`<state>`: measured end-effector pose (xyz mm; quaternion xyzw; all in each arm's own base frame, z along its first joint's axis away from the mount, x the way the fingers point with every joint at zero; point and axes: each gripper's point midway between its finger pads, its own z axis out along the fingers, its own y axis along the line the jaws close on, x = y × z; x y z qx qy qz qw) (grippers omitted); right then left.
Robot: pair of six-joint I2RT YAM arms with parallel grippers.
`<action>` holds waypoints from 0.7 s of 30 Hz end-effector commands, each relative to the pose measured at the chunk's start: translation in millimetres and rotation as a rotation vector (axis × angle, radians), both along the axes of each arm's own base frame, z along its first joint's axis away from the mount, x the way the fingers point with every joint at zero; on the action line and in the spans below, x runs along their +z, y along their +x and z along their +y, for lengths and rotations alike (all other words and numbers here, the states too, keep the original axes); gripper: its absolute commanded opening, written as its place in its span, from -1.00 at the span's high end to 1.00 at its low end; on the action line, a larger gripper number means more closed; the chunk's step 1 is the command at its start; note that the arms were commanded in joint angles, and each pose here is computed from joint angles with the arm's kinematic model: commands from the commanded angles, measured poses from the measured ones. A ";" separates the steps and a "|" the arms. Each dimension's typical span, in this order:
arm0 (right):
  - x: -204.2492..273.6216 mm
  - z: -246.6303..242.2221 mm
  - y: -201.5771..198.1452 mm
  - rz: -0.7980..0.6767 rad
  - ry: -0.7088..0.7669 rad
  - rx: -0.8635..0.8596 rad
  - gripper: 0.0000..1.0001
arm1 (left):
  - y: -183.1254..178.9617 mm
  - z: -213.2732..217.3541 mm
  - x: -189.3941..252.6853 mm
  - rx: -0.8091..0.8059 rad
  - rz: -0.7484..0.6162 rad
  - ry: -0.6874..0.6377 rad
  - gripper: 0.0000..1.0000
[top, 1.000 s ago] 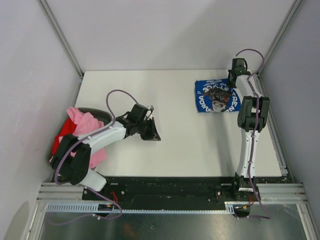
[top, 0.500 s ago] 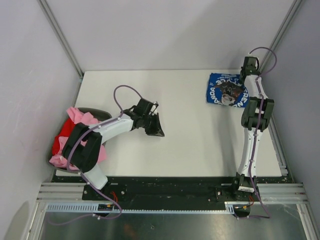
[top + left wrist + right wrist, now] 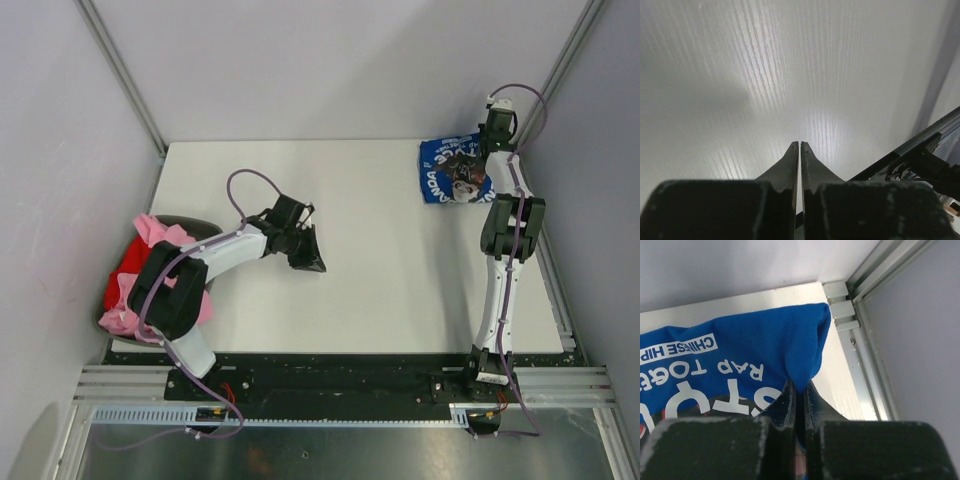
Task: Fold and stack the t-shirts
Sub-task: Put the neatly folded tshirt into the corner of the board with the right arm
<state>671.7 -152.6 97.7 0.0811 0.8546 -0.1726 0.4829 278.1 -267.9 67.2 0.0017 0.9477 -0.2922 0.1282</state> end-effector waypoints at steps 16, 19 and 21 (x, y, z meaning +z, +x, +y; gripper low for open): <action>95.3 29.9 8.3 -0.166 -0.142 -0.001 -0.98 | 15.1 2.7 21.8 -0.014 -0.076 -0.019 0.79; 118.9 49.1 -2.9 -0.192 -0.106 -0.013 -0.99 | 19.2 10.0 28.7 0.004 -0.106 -0.015 0.76; 135.1 65.6 -15.1 -0.206 -0.081 -0.021 -0.99 | 22.1 15.8 34.0 0.016 -0.129 -0.012 0.74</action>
